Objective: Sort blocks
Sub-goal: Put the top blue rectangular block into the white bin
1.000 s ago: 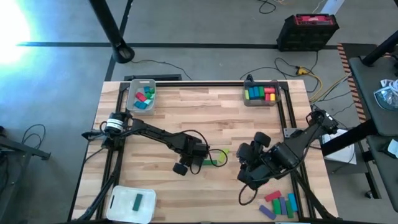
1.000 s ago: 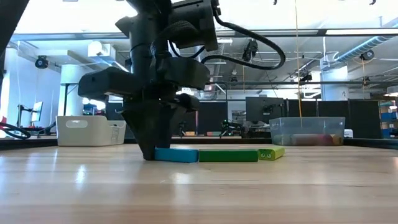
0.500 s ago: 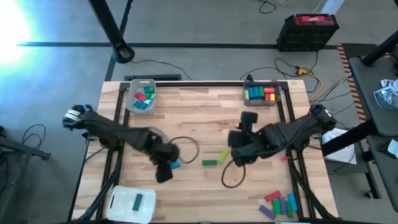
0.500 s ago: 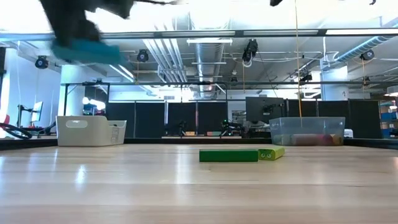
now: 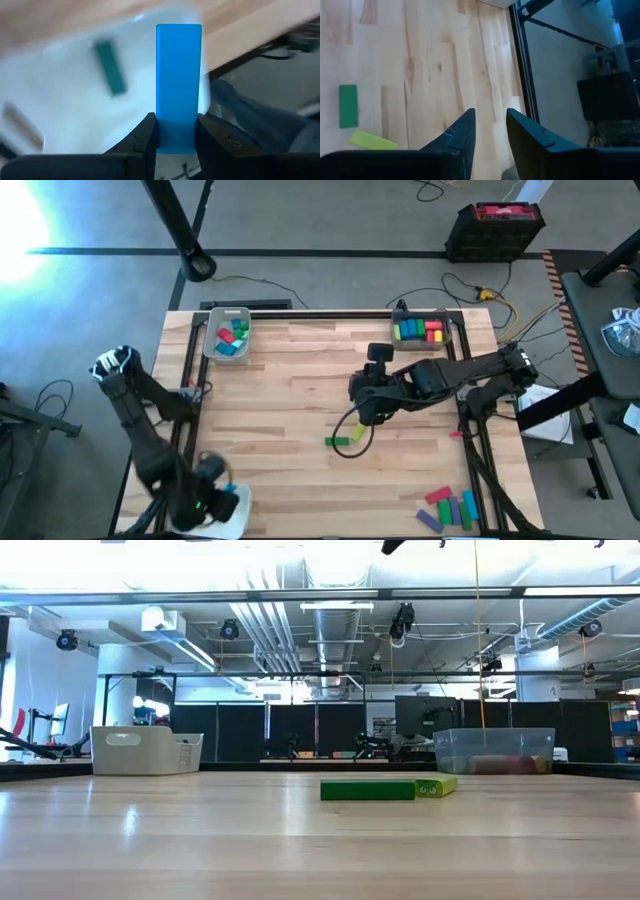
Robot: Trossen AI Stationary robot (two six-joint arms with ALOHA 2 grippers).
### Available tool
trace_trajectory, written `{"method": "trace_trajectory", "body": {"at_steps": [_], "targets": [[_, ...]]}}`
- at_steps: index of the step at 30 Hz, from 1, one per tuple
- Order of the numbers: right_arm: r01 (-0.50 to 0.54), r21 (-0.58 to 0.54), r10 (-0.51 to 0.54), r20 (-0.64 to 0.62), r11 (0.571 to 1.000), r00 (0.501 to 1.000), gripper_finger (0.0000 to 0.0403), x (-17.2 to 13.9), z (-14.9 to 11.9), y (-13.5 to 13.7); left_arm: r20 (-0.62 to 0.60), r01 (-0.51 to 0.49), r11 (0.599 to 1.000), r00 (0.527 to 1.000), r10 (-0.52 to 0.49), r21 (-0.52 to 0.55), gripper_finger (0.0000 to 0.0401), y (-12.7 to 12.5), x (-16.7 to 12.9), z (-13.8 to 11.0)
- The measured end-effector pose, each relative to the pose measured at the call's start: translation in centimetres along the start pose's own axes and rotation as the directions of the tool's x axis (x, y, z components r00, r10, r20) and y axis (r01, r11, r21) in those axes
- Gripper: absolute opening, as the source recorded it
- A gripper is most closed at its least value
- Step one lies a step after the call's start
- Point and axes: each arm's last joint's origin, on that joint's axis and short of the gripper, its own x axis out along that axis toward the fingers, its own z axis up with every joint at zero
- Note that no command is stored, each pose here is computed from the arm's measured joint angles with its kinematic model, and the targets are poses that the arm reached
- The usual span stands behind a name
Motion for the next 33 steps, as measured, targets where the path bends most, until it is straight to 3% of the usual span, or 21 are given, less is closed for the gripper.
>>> {"method": "trace_trajectory", "body": {"at_steps": [4,12,16,20,25,30,33], "targets": [[-0.007,0.035,0.007,-0.002,0.999,1.000,0.0090,0.0,0.0,0.1,-0.097,-0.102,0.994,0.991,0.097,-0.049,0.0084,0.1,1.4,-2.4],[-0.059,0.125,0.060,-0.008,0.990,0.998,0.0064,0.0,-0.1,0.3,-0.221,-0.294,0.951,0.938,0.267,-0.095,0.0084,-0.5,4.2,-3.0],[-0.066,0.147,0.069,-0.012,0.987,0.998,0.0057,-0.1,-0.1,0.4,-0.185,-0.287,0.947,0.948,0.259,-0.145,0.0084,-1.0,5.1,-1.5],[-0.081,0.149,0.084,-0.015,0.985,0.996,0.0054,-0.1,-0.2,0.4,-0.196,-0.345,0.908,0.932,0.304,-0.236,0.0084,-1.1,6.2,1.4],[-0.133,0.138,0.140,-0.040,0.982,0.989,0.0054,-0.2,-0.4,0.7,-0.225,-0.308,0.903,0.943,0.247,-0.301,0.0084,-0.9,6.8,4.2],[-0.138,0.150,0.154,-0.104,0.979,0.983,0.0054,-0.4,-1.2,1.0,-0.297,-0.233,0.925,0.944,0.141,-0.302,0.0084,-0.6,8.0,4.8],[-0.131,0.167,0.153,-0.124,0.977,0.980,0.0058,-0.5,-1.5,1.2,-0.320,-0.241,0.919,0.938,0.137,-0.313,0.0084,-0.1,9.2,5.4]]}}
